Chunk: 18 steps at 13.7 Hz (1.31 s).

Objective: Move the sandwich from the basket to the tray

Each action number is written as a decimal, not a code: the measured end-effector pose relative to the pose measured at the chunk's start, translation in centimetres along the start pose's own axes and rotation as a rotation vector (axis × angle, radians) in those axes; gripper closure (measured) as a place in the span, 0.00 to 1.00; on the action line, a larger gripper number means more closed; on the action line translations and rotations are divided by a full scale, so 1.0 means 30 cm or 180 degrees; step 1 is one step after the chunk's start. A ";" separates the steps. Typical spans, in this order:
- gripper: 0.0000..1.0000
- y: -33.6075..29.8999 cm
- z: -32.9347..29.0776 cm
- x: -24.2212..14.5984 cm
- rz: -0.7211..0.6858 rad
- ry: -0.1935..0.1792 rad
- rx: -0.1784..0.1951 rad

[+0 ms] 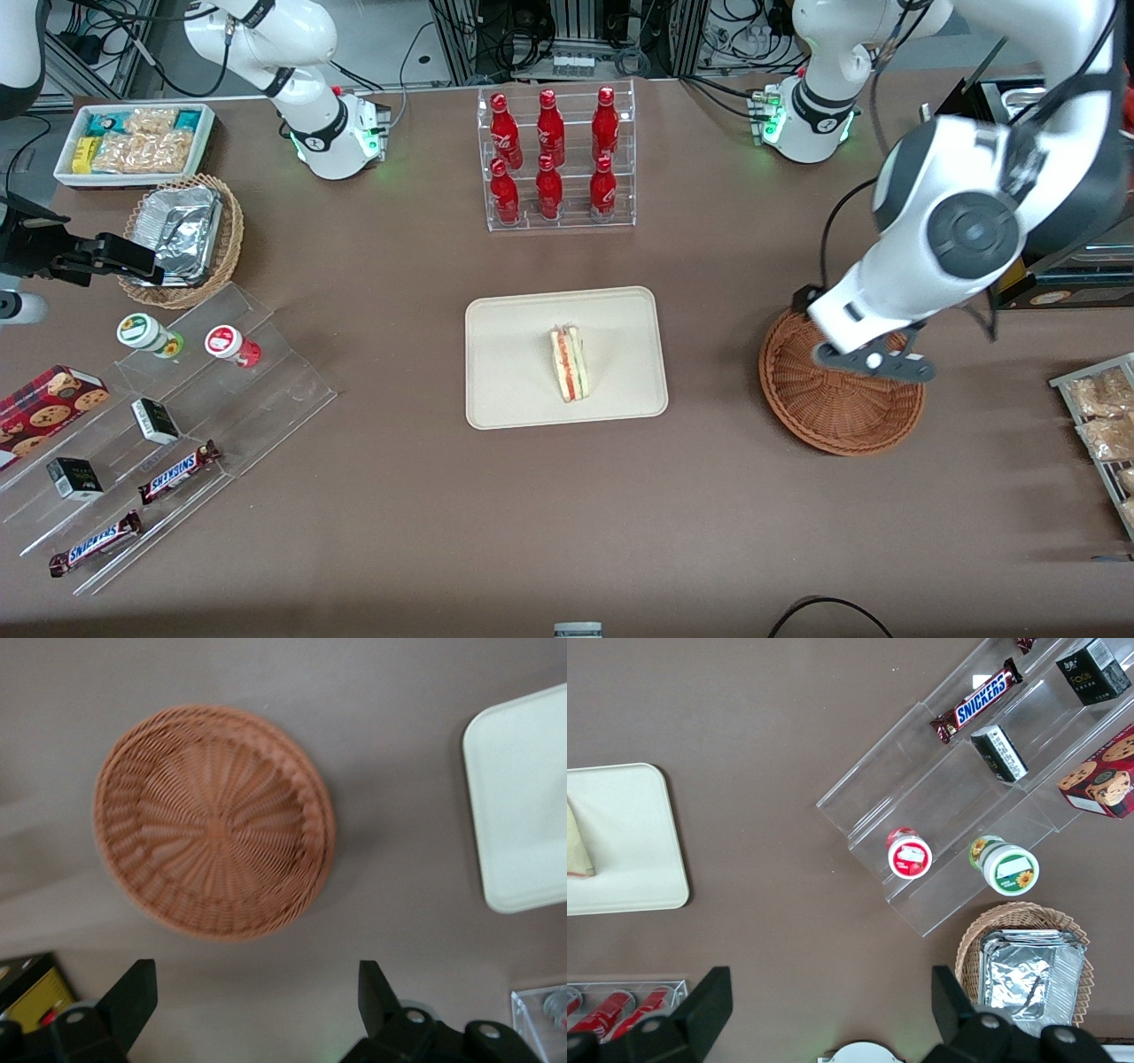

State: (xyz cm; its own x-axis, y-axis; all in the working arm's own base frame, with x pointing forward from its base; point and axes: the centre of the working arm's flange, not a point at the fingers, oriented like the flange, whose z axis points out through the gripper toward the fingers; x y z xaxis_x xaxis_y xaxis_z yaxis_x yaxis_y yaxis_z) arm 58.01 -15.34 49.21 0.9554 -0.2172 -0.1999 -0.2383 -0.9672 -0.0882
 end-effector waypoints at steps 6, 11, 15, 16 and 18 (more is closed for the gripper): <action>0.00 -0.049 -0.069 -0.106 -0.0080 -0.0155 0.0024; 0.00 -0.219 -0.141 -0.191 -0.0193 -0.0141 -0.0142; 0.00 -0.340 -0.196 -0.259 -0.0412 -0.0062 -0.0352; 0.00 -0.353 -0.206 -0.270 -0.0435 -0.0038 -0.0367; 0.00 -0.352 -0.222 -0.281 -0.0438 -0.0008 -0.0362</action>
